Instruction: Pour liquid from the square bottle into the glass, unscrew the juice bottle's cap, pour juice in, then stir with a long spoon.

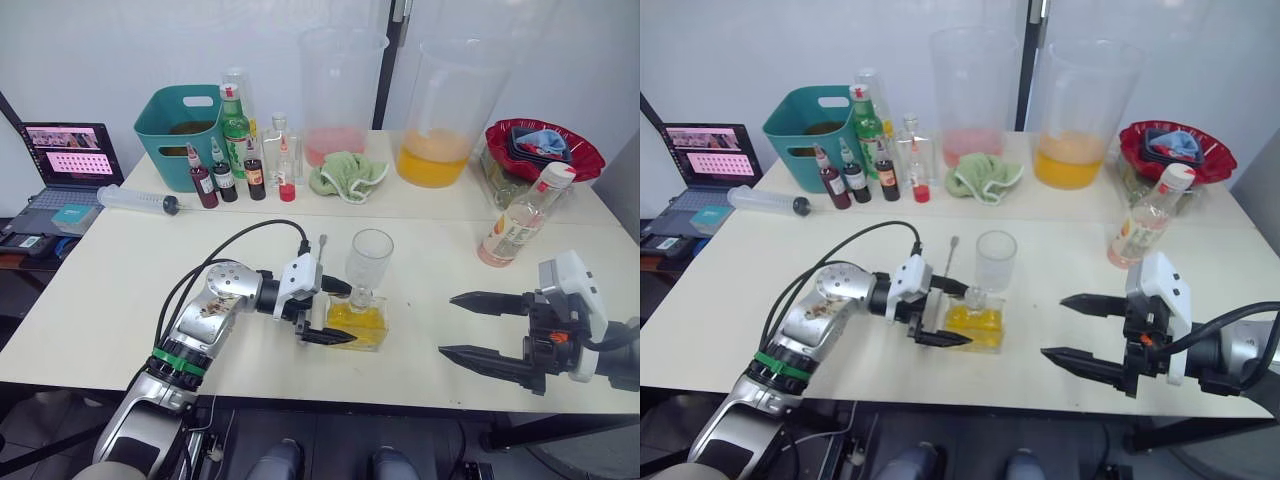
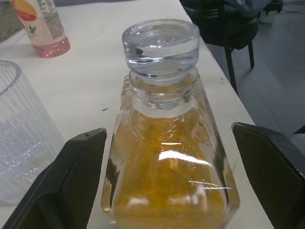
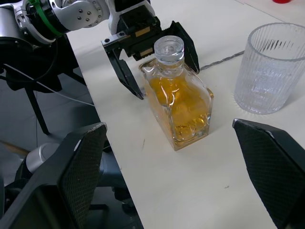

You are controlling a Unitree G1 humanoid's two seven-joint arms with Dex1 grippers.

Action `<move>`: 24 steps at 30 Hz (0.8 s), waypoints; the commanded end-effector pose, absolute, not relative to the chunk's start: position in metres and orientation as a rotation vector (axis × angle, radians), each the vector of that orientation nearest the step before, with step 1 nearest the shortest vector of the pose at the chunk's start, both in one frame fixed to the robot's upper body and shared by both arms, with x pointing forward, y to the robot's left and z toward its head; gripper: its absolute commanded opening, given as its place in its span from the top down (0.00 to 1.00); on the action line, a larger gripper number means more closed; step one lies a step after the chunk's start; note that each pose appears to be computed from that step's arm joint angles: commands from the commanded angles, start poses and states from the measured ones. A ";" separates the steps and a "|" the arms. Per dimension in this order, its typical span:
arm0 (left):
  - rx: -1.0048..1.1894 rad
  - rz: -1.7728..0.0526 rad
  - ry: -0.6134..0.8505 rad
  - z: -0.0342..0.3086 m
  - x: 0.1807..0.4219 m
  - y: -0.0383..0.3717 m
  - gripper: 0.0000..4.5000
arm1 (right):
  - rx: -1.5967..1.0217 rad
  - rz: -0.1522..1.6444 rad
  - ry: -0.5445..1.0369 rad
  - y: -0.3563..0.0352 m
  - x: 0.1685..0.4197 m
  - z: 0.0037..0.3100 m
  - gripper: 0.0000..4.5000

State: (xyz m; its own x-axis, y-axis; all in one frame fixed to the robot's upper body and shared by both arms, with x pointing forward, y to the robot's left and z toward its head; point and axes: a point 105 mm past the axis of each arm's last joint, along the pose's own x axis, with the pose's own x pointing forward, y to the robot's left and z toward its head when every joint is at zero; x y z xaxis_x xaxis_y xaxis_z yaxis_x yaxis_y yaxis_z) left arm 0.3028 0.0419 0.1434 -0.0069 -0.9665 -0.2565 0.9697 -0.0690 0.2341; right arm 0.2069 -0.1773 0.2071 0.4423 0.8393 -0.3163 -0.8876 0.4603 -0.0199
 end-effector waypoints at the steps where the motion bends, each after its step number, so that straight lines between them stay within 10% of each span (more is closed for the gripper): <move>1: 0.464 -1.558 -0.068 0.152 0.307 0.032 0.01 | -0.211 1.080 0.232 -0.177 0.208 0.212 0.00; 5: 0.459 -1.572 -0.078 0.152 0.306 0.027 0.01 | -0.232 1.073 0.208 -0.173 0.213 0.212 0.00; 11: 0.448 -1.596 -0.067 0.151 0.304 0.024 0.38 | -0.230 1.107 0.151 -0.153 0.220 0.215 0.00; 24: 0.439 -1.612 -0.049 0.150 0.301 0.024 0.38 | -0.293 1.121 0.059 -0.096 0.256 0.202 0.00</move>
